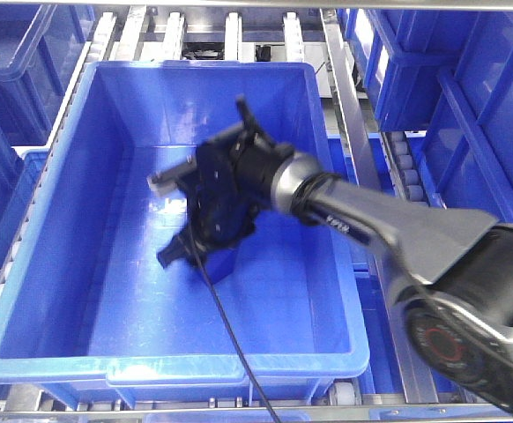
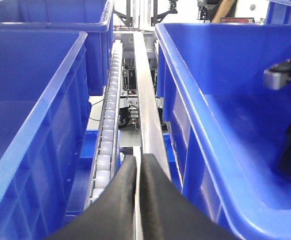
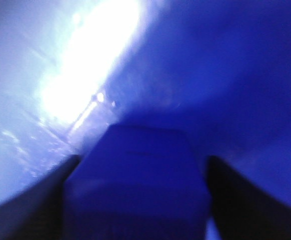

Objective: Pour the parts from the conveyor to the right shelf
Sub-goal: 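Lower the part into the bin and open the right gripper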

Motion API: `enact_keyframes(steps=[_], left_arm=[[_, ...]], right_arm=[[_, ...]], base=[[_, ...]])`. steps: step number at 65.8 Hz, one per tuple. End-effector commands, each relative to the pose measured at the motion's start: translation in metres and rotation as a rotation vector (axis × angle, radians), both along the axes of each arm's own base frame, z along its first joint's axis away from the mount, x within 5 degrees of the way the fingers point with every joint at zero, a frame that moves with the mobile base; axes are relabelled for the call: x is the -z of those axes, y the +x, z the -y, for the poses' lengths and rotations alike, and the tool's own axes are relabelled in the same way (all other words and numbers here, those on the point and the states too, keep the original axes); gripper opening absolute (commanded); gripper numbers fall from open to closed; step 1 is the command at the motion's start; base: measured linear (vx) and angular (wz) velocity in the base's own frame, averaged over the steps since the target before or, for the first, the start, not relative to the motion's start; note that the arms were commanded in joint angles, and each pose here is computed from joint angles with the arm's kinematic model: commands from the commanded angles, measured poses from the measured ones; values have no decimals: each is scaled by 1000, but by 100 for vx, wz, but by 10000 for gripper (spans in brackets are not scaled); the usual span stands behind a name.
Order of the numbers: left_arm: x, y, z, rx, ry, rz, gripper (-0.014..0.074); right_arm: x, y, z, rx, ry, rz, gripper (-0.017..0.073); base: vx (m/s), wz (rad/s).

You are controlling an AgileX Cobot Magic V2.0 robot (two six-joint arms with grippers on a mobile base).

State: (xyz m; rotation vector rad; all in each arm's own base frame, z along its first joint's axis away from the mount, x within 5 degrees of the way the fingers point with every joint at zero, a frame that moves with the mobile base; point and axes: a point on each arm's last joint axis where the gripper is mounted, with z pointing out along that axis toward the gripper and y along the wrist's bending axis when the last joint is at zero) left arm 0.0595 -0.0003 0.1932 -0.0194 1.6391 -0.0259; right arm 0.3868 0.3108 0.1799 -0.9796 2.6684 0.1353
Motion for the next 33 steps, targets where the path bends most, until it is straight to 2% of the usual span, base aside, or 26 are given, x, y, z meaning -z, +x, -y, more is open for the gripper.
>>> enact_keyframes(steps=[1,15,33], left_arm=[[-13,1,0,-3,-17,80,-6],[-13,1,0,-3,-17,80,-6],[-13,1,0,-3,-17,80,-6]], right_arm=[[-51,2,2,2,94,128,640],[-86,1,0,-2,208,264,635],[-100,-19,4,-26,356,432,603]], base=[[0,0],[0,0],[0,0]])
